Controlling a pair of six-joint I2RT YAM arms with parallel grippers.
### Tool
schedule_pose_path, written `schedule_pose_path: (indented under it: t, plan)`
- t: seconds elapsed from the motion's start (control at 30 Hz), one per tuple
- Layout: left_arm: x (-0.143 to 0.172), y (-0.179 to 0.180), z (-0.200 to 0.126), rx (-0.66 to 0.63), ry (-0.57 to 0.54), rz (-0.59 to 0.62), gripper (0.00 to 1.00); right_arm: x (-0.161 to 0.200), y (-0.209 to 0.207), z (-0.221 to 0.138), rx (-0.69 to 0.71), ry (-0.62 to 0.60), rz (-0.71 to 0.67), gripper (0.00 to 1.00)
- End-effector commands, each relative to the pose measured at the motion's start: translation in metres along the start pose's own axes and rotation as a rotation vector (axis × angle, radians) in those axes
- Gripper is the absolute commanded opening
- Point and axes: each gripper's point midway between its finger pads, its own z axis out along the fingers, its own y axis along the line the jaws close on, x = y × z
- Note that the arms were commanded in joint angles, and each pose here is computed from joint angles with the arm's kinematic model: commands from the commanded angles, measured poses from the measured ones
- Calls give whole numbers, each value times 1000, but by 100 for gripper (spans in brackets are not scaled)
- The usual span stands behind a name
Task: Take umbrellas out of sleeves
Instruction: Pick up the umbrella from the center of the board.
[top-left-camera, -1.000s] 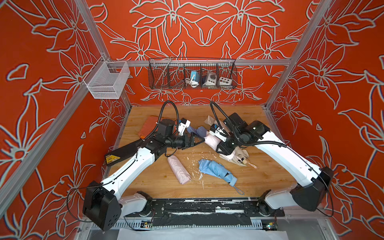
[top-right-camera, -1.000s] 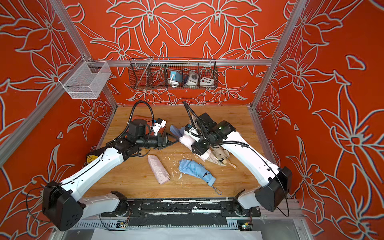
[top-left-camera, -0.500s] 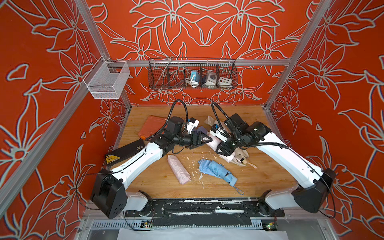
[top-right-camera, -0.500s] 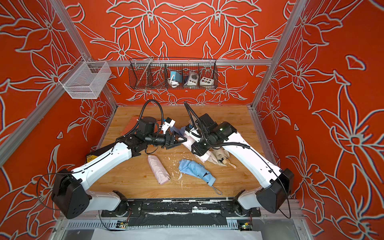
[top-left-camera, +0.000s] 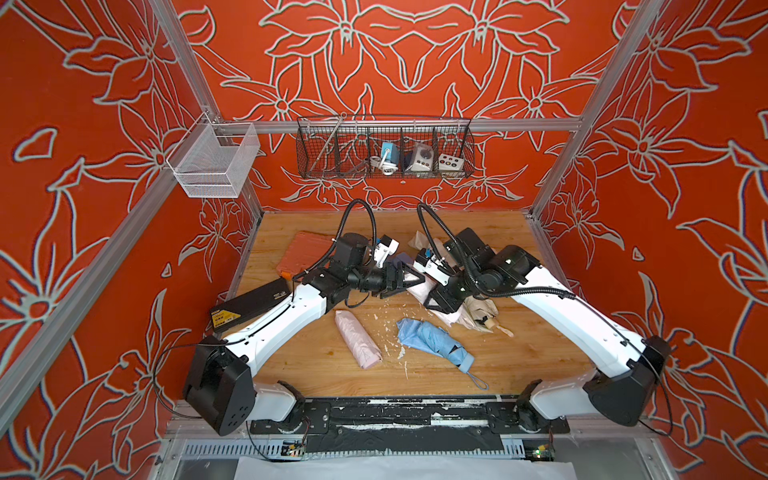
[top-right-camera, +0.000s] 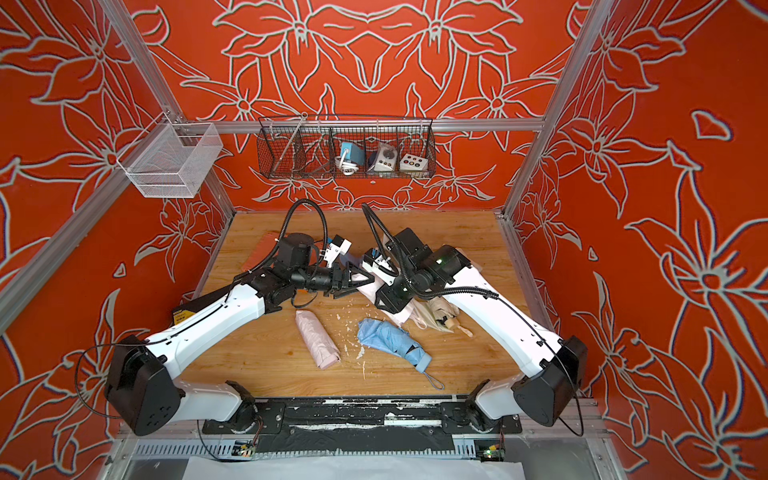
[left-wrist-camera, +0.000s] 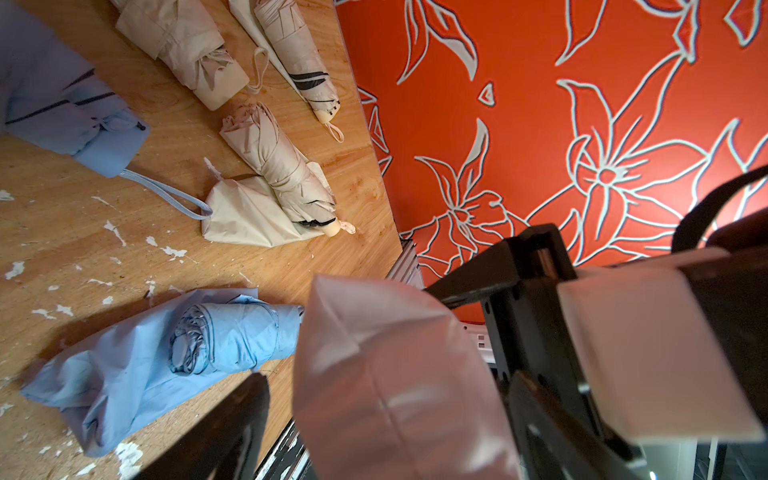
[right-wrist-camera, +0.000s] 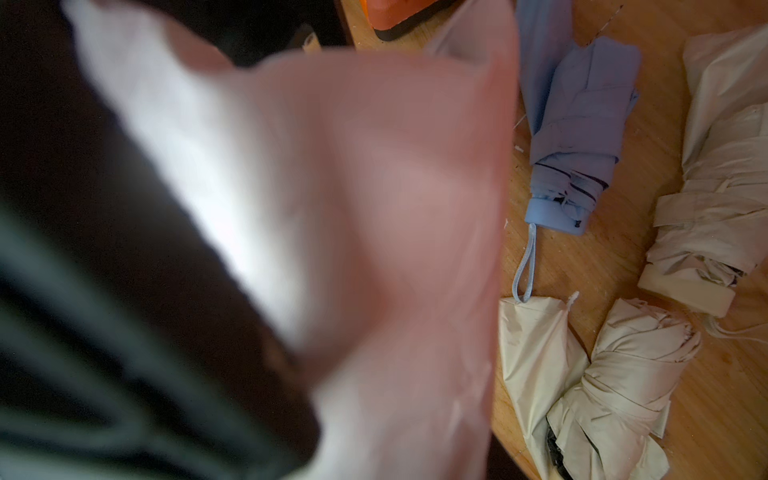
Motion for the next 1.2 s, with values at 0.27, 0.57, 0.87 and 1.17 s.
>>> schedule_pose_path:
  t: [0.27,0.57,0.87,1.17]
  plan:
    - [-1,-9,3,34,-3,9,78,-18,11,-9,-28,-57,-41,33]
    - [-1,-3,9,31,13,-10,58,-13,10,-5,-19,-32,-59,33]
    - [4,5,11,21,31,-35,31,-10,4,-3,10,-13,-50,38]
    - [7,11,10,22,25,-56,16,-7,-3,-3,50,-1,-38,52]
